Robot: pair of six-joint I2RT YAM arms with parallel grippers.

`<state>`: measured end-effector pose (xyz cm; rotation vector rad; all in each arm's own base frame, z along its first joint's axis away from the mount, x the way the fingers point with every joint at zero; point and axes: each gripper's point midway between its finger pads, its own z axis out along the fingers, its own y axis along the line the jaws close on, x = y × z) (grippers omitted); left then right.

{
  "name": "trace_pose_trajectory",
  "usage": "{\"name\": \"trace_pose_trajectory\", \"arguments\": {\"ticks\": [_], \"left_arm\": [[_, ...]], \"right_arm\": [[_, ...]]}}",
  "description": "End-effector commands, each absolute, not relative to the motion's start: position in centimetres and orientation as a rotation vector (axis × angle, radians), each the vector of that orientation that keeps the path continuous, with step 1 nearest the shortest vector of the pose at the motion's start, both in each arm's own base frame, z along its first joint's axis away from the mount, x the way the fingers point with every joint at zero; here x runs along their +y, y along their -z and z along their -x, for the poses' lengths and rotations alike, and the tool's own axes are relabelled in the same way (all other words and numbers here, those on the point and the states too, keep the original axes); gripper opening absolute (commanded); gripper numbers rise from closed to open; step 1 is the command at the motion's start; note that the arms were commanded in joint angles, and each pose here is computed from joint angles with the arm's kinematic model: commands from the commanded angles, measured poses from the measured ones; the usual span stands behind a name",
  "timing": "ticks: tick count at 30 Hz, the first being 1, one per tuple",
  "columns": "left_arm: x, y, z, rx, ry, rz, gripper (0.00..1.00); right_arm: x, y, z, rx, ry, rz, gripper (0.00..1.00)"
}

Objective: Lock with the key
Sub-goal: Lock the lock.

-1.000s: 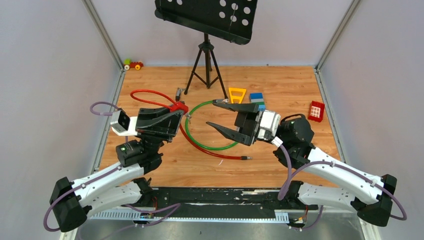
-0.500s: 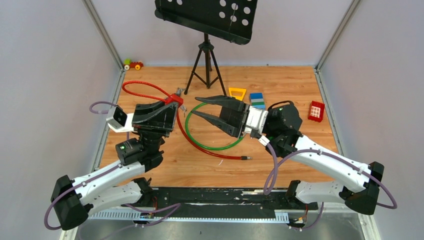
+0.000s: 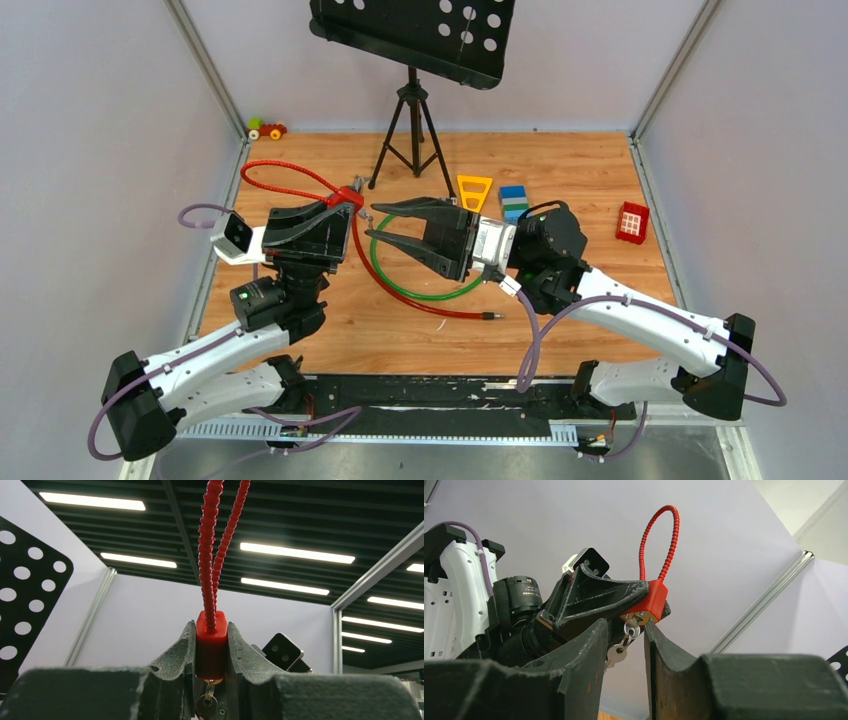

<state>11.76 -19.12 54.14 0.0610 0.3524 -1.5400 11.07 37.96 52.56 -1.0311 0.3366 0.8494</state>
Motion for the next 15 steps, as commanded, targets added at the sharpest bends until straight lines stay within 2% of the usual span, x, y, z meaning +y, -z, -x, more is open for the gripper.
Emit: {"name": "trace_pose_trajectory", "arguments": {"ticks": [1,15], "left_arm": [[-16.49,-56.18,-9.89,0.216,1.555,-0.027,0.0],[-16.92,-55.78,-9.87,0.226,1.556,-0.046,0.0]], "right_arm": [[37.67,-54.31,-10.75,0.302,-0.838,0.999,0.32],[38.0,-54.21,-10.74,0.304,-0.842,0.997,0.31]]}}
